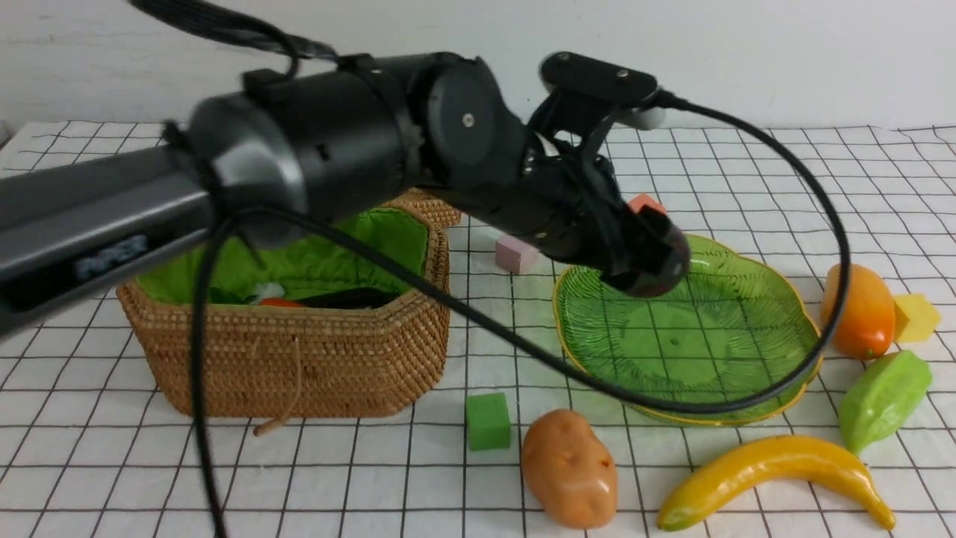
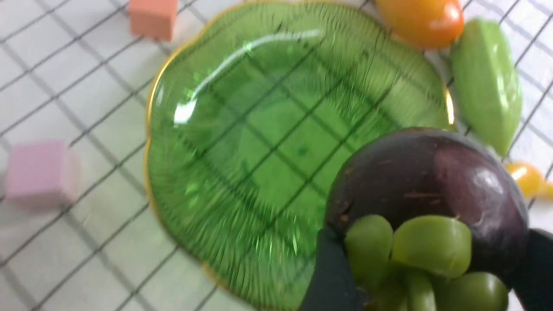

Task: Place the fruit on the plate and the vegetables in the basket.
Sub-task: Grab a mangosteen with your left arm and put it on the plate on the right, then use the right arm to grab a potato and put it into the left basket

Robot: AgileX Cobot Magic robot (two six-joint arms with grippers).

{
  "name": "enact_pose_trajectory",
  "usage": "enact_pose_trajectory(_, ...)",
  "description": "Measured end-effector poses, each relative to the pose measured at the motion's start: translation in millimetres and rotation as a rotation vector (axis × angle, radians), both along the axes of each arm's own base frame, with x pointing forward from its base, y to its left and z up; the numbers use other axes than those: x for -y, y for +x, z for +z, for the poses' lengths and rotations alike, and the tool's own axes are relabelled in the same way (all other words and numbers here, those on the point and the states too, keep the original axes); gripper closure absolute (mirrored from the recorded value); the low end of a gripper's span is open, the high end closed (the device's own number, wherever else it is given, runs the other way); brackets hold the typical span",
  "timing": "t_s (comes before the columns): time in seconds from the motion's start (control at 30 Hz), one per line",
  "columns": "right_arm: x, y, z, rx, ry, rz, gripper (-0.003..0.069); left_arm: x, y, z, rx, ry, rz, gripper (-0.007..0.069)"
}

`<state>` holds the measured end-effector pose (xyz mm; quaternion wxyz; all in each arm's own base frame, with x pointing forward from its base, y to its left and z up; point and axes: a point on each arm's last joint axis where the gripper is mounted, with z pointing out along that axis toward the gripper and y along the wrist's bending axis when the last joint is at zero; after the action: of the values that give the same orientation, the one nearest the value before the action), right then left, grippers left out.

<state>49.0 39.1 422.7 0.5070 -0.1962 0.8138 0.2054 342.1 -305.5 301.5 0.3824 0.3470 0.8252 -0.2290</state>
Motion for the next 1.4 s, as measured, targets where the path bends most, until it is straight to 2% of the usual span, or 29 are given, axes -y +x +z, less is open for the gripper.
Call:
enact_pose_trajectory(0.17,1,-2,-5,-0.047,-0.03,0.002,0.0526,34,37,-37,0.017,0.007,-0.047,0.0133)
enact_pose_trajectory(0.37,2,-3,-7,-0.075,-0.052,0.004,0.0523,49,52,-65,-0.013,0.046,-0.087,0.0134)
enact_pose_trajectory(0.47,2,-3,-8,-0.074,-0.054,0.002,0.052,49,50,-68,-0.042,0.065,-0.104,0.0075)
enact_pose_trajectory(0.57,3,-3,-8,-0.072,-0.06,-0.002,0.0519,45,45,-62,-0.075,0.092,-0.134,-0.0016)
enact_pose_trajectory(0.7,3,-3,-8,-0.07,-0.062,-0.004,0.0518,38,34,-43,-0.121,0.124,-0.164,-0.0041)
enact_pose_trajectory(0.77,3,-3,-7,-0.069,-0.062,-0.005,0.0518,26,21,-10,-0.125,0.117,-0.152,-0.0027)
enact_pose_trajectory(0.87,3,-2,-7,-0.06,-0.069,0.0,0.0518,13,7,31,-0.121,0.089,-0.12,0.0029)
enact_pose_trajectory(0.97,3,-2,-7,-0.057,-0.07,0.001,0.0518,-4,-12,64,-0.138,0.087,-0.097,0.0151)
enact_pose_trajectory(1.03,3,-3,-7,-0.059,-0.068,0.004,0.0517,-18,-27,86,-0.145,0.11,-0.08,0.0272)
enact_pose_trajectory(1.13,1,-2,-8,-0.077,-0.061,0.006,0.0515,-38,-46,112,-0.135,0.132,-0.041,0.0519)
enact_pose_trajectory(1.2,-1,2,-9,-0.094,-0.061,0.004,0.0515,-52,-58,129,-0.133,0.152,-0.012,0.0625)
enact_pose_trajectory(1.33,-8,16,-13,-0.158,-0.079,0.004,0.0518,-71,-73,146,-0.115,0.153,0.054,0.0638)
enact_pose_trajectory(1.4,-18,32,-22,-0.258,-0.112,0.008,0.0523,-89,-88,146,-0.112,0.19,0.094,0.0638)
